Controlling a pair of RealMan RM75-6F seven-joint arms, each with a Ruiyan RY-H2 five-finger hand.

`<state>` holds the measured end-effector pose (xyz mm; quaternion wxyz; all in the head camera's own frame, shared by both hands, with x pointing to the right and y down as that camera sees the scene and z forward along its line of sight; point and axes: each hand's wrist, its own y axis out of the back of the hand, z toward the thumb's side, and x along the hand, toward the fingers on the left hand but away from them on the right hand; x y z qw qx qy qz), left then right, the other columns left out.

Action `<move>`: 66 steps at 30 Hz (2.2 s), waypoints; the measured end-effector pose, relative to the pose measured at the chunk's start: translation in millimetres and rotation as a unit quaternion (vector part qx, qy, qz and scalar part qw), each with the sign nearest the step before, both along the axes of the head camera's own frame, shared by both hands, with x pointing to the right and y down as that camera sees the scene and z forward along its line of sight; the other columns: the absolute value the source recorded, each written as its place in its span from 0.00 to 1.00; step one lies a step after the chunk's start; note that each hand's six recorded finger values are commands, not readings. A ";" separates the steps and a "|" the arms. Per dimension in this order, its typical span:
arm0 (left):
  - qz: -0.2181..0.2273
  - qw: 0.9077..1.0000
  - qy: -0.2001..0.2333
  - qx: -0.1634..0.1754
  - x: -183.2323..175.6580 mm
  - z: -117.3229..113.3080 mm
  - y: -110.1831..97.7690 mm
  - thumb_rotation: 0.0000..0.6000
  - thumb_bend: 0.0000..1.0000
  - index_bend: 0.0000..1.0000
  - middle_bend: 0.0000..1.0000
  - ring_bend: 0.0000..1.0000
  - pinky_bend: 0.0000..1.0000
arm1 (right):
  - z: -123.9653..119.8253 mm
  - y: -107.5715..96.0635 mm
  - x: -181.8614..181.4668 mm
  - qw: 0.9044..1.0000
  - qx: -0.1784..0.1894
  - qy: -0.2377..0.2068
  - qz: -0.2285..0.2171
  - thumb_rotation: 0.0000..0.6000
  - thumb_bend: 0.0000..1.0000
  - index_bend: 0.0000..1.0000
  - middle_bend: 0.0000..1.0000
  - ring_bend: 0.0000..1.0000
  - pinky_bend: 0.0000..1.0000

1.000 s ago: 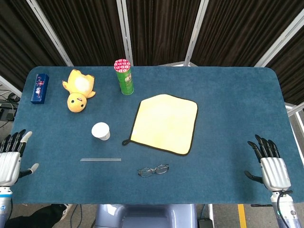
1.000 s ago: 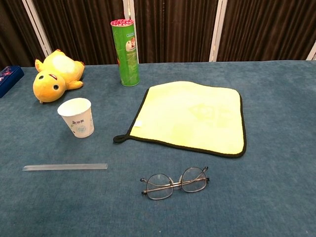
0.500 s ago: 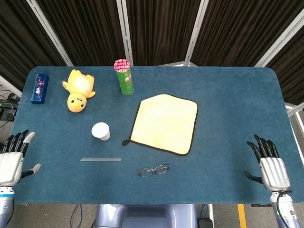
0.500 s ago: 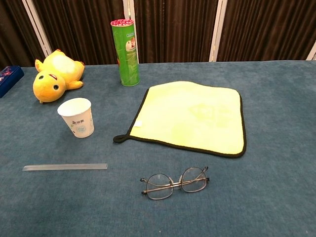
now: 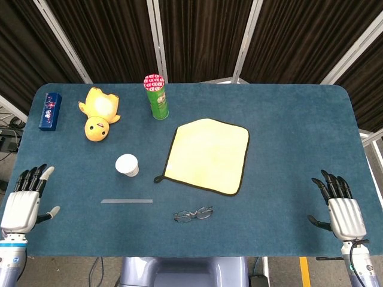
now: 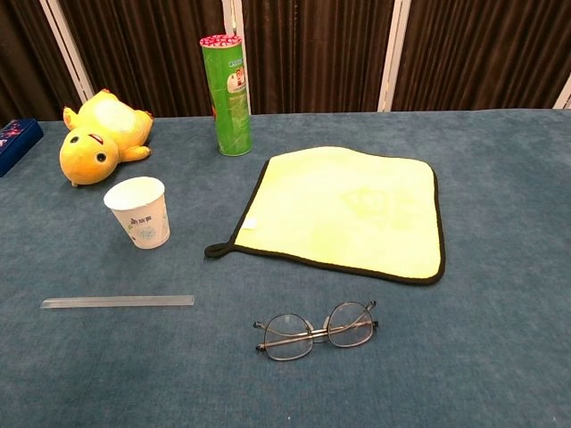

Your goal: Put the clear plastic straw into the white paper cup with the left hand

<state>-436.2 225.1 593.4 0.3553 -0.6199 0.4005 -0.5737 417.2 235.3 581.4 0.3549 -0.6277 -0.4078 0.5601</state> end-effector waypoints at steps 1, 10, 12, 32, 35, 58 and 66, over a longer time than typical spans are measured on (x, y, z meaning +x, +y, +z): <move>0.003 1.000 0.002 0.000 3.8 2.1 -0.9 1.00 0.18 0.24 0.41 0.38 0.44 | -0.1 0.0 0.1 1.000 0.000 0.000 0.000 1.00 0.09 0.13 0.00 0.00 0.00; 0.039 0.999 0.014 -0.020 40.9 18.1 -9.4 1.00 0.18 0.50 0.98 0.91 0.80 | 1.6 0.3 0.3 1.000 -0.004 -0.001 0.003 1.00 0.09 0.13 0.00 0.00 0.00; 0.048 0.998 0.012 -0.031 50.1 23.0 -11.1 1.00 0.19 0.51 1.00 0.94 0.82 | 1.8 0.3 0.1 1.000 -0.004 -0.001 0.002 1.00 0.09 0.13 0.00 0.00 0.00; 0.073 0.984 -0.001 -0.165 137.5 83.7 -23.9 1.00 0.33 0.49 1.00 0.96 0.84 | -4.1 -3.3 3.6 1.000 0.001 -0.013 0.011 1.00 0.09 0.13 0.00 0.00 0.00; 0.076 0.981 -0.002 -0.180 146.1 91.1 -21.8 1.00 0.34 0.48 1.00 0.96 0.84 | -2.6 -2.7 4.1 1.000 -0.004 -0.014 0.012 1.00 0.09 0.13 0.00 0.00 0.00; 0.073 0.974 0.001 -0.217 179.2 116.7 -17.5 1.00 0.36 0.47 1.00 0.96 0.84 | -2.7 -2.1 3.0 1.000 -0.007 -0.021 0.013 1.00 0.09 0.13 0.00 0.00 0.00; 0.074 0.973 -0.001 -0.220 178.9 119.4 -15.6 1.00 0.38 0.49 1.00 0.96 0.84 | -2.7 -1.7 2.3 1.000 -0.007 -0.022 0.013 1.00 0.09 0.13 0.00 0.00 0.00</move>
